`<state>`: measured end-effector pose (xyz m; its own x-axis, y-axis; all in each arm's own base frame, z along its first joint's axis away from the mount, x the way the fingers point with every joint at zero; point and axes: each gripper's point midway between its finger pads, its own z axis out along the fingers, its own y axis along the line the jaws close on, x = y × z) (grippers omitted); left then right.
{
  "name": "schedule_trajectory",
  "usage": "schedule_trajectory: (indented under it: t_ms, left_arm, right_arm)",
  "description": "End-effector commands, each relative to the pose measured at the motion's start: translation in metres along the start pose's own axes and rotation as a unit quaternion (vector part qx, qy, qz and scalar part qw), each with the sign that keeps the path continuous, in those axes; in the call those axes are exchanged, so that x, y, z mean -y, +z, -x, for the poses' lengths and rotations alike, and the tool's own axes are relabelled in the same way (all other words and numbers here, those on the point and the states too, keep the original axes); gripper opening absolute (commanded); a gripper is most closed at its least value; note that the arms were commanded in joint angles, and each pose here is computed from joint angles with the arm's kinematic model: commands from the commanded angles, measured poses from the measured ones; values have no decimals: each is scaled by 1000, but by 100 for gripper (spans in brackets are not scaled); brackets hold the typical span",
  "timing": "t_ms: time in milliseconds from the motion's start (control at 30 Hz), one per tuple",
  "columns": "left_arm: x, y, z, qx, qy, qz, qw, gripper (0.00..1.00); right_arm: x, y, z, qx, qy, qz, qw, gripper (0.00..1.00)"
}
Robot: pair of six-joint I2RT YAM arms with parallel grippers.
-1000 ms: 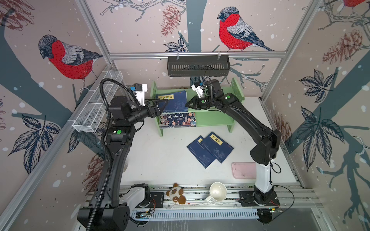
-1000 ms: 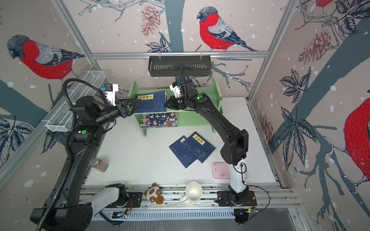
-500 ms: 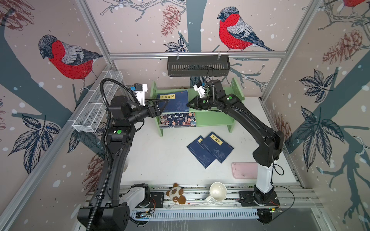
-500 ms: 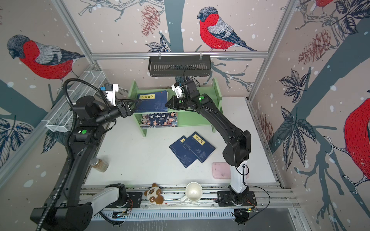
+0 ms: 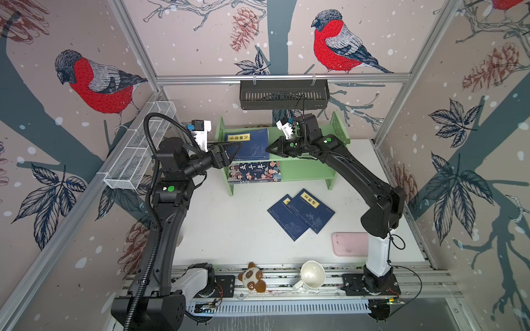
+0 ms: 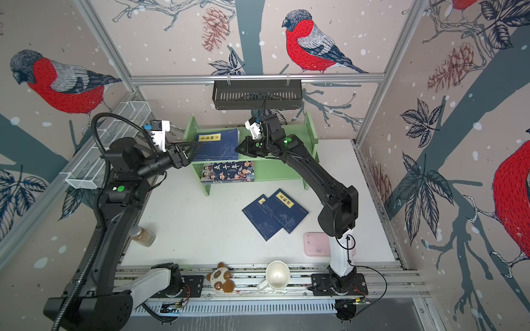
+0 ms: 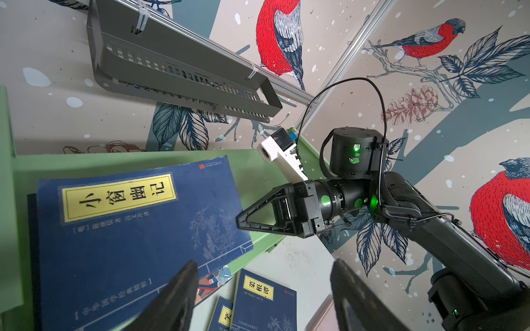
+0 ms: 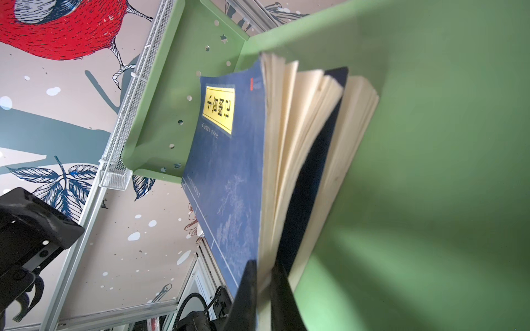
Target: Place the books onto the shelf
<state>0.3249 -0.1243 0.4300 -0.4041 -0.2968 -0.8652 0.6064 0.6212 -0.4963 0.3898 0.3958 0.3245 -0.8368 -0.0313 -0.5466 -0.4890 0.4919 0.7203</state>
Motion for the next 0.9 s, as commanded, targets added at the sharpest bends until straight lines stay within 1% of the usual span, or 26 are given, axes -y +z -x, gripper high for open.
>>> schedule_trajectory:
  t_ms: [0, 233, 567, 633, 867]
  left_arm:
    - [6, -1, 5, 8, 15, -13, 1000, 73]
    - [6, -1, 4, 8, 15, -11, 1000, 73]
    - [6, -2, 4, 8, 16, -11, 1000, 73]
    - [6, -1, 3, 7, 16, -11, 1000, 73]
    - [5, -1, 3, 7, 16, -10, 1000, 74]
  right_arm:
    - [-1, 0, 3, 3, -10, 2, 1000, 1]
    - [3, -2, 6, 8, -5, -1, 1000, 1]
    - [0, 2, 4, 1, -10, 9, 1000, 1]
    - [-4, 3, 3, -2, -18, 14, 1000, 2]
    - [-4, 7, 3, -6, -17, 8, 1000, 2]
